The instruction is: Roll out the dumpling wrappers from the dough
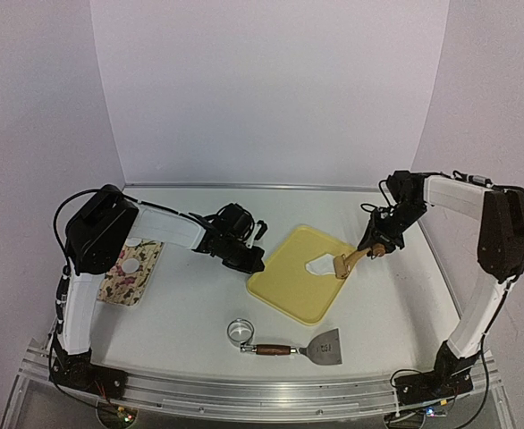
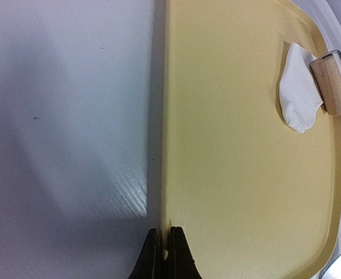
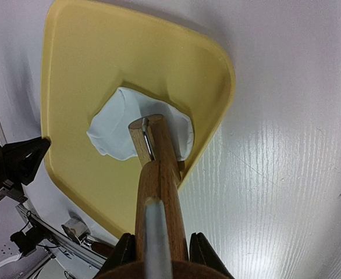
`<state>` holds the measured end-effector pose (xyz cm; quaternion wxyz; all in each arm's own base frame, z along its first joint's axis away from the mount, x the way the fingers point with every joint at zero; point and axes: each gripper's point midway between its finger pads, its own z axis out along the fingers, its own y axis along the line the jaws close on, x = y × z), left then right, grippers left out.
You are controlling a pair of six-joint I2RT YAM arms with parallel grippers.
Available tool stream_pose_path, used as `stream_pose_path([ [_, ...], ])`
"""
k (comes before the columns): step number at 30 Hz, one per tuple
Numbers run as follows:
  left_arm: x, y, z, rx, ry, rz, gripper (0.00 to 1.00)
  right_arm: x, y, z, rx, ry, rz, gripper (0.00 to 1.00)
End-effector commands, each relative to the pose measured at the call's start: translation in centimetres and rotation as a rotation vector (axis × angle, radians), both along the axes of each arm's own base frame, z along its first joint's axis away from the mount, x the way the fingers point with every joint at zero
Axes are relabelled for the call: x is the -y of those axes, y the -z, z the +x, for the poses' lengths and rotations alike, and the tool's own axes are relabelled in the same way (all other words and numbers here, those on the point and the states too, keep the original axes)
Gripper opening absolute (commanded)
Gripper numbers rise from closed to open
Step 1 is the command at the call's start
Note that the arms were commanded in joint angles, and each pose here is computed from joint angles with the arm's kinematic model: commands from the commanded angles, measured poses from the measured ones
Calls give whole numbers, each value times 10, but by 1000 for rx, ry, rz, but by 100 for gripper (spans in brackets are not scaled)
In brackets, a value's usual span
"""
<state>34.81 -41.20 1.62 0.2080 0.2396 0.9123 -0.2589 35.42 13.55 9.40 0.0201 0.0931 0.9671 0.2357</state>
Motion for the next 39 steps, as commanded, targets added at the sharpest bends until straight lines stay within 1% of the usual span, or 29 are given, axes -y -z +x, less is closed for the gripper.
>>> stream_pose_path([
  [1, -45, 63, -38, -155, 4, 226, 0, 17, 28, -13, -61, -22, -117, 0],
  [7, -42, 63, -39, -156, 10, 220, 0, 14, 44, -19, -100, -53, -142, 0],
  [15, -39, 66, -42, -166, 16, 221, 0, -6, 60, -24, -133, -87, -133, 0],
  [26, -39, 65, -44, -165, 18, 224, 0, -11, 87, -35, -191, -110, -241, 0],
  [30, -40, 65, -44, -167, 18, 227, 0, -12, 92, -33, -203, -87, -266, 0],
  [39, -39, 66, -46, -168, 23, 225, 0, -27, 95, -20, -193, -90, -259, 0],
])
